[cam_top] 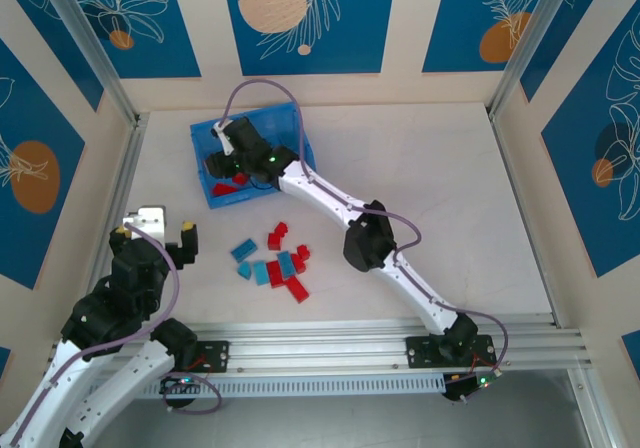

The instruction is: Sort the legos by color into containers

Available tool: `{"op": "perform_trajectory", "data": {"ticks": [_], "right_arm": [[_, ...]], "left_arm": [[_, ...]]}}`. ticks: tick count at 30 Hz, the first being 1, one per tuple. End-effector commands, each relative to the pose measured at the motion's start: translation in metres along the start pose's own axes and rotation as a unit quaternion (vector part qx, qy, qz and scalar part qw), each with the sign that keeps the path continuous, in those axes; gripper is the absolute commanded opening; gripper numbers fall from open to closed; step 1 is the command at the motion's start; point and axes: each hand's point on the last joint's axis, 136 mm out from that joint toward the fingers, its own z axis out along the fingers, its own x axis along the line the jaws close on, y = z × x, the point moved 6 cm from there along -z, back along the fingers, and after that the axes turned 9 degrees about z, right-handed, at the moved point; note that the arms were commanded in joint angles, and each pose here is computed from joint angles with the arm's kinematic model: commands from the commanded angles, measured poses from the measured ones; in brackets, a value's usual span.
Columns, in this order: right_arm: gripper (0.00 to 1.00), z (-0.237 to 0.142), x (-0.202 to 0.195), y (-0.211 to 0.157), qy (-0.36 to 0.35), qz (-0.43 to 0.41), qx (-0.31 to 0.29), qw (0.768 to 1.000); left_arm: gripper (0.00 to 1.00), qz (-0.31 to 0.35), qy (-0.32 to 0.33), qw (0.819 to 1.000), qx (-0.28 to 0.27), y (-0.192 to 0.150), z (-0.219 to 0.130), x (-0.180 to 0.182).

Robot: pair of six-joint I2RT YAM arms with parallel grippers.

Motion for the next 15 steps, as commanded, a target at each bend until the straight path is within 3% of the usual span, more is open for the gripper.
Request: {"op": "perform_trajectory", "data": {"ticks": [1, 7, 11, 15], "right_arm": [[0.51, -0.086, 0.040, 0.047, 0.044, 0.000, -0.021, 0.999], [0.56, -0.178, 0.051, 0.014, 0.101, -0.023, 0.057, 0.993], [0.62, -0.247, 0.054, -0.036, 0.160, -0.055, 0.097, 0.981], [0.71, -0.299, 0.042, -0.083, 0.176, -0.056, 0.103, 0.977]], "left_arm": [[1.00, 0.006, -0.001, 1.000, 0.010, -0.003, 0.006, -0.005], [1.00, 0.016, -0.022, 0.999, 0.046, -0.002, 0.017, -0.019], [1.00, -0.018, -0.134, 0.987, 0.086, 0.000, 0.021, -0.052], [1.00, 0.005, -0.263, 0.951, 0.163, -0.012, 0.040, -0.106]]}}
